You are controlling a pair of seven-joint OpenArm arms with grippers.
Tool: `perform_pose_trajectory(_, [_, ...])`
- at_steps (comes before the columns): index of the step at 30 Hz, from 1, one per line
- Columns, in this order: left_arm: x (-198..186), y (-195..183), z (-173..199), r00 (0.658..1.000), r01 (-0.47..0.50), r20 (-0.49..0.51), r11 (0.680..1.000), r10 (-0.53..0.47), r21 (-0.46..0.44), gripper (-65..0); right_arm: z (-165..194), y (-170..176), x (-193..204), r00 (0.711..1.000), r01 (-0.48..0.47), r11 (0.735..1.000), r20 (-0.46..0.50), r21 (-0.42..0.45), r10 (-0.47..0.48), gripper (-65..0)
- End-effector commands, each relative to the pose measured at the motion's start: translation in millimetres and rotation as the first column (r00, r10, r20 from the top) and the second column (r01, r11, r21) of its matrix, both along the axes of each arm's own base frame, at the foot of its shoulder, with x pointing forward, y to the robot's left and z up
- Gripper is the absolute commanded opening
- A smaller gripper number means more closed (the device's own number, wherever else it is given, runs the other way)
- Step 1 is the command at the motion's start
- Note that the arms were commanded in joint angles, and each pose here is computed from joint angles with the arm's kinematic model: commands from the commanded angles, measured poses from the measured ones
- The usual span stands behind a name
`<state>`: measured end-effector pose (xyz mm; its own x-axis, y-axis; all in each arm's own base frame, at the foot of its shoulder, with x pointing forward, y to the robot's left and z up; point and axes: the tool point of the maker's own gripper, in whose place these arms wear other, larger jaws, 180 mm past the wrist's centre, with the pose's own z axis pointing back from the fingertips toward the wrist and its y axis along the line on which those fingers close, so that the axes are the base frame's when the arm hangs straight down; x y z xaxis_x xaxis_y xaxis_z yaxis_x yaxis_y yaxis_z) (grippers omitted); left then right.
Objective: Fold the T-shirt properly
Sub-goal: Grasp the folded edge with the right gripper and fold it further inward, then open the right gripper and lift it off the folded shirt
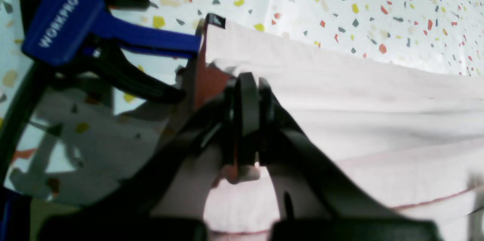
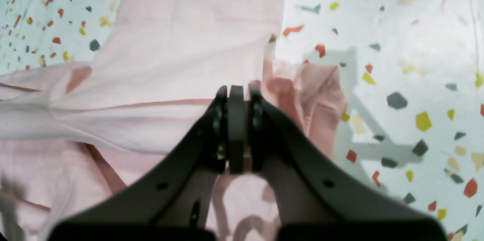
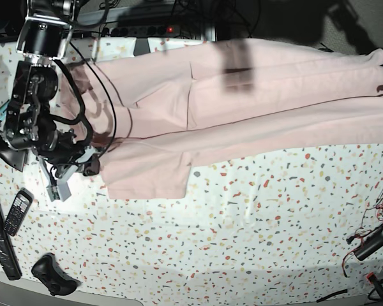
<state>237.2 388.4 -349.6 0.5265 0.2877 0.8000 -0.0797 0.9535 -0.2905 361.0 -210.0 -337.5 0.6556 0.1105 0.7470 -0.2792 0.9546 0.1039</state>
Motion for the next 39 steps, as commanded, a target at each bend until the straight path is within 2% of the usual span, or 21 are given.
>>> perform_pose_trajectory(1, [7, 9, 19, 0.999, 0.004, 0.047, 0.999, -0.005, 0.034, -65.0, 17, -5, 8, 0.999, 0.0, 1.0, 0.052, -0.012, 0.0, -65.0])
perform_pose_trajectory(14, [-1, 13, 7, 1.0, 0.018, -0.026, 0.995, -0.015, 0.096, -65.0, 5, -16, -2, 1.0, 0.022, 0.999, -0.008, -0.047, -0.022, -65.0])
perform_pose_trajectory(16, [-3, 15, 3, 0.999, 0.023, -0.051, 0.993, -0.018, 0.119, -52.3, 3, -16, -4, 1.0, 0.02, 0.999, -0.02, -0.05, -0.021, -63.4])
perform_pose_trajectory(18, [-5, 17, 0, 0.997, 0.028, -0.069, 0.99, -0.019, 0.137, -41.3, 4, -16, -3, 1.0, 0.021, 0.999, -0.016, -0.048, -0.022, -52.3])
perform_pose_trajectory(19, [-5, 17, 0, 0.997, 0.028, -0.069, 0.99, -0.018, 0.137, -39.3, 5, -16, -2, 1.0, 0.021, 0.999, -0.01, -0.046, -0.022, -47.5])
perform_pose_trajectory(21, [-5, 17, 1, 0.998, 0.028, -0.068, 0.99, -0.019, 0.138, -39.2, 7, -15, -1, 1.0, 0.021, 0.999, -0.003, -0.039, -0.021, -42.4])
perform_pose_trajectory(28, [2, 19, 9, 1.0, 0.018, -0.025, 0.99, -0.014, 0.142, -39.2, 30, -14, 19, 0.997, 0.029, 0.999, 0.077, -0.023, -0.027, -42.3])
perform_pose_trajectory(31, [6, 16, 15, 1.0, 0.01, 0.013, 0.995, -0.011, 0.103, -39.2, 46, -20, 39, 0.991, 0.073, 0.997, 0.113, 0.004, -0.073, -42.3])
perform_pose_trajectory(36, [7, 15, 17, 1.0, 0.008, 0.025, 0.996, -0.01, 0.093, -39.2, 57, -28, 77, 0.987, 0.108, 0.992, 0.108, 0.072, -0.115, -42.3])
perform_pose_trajectory(39, [7, 15, 17, 1.0, 0.008, 0.024, 0.996, -0.01, 0.093, -39.5, 55, -32, 100, 0.988, 0.132, 0.983, 0.063, 0.13, -0.141, -42.3])
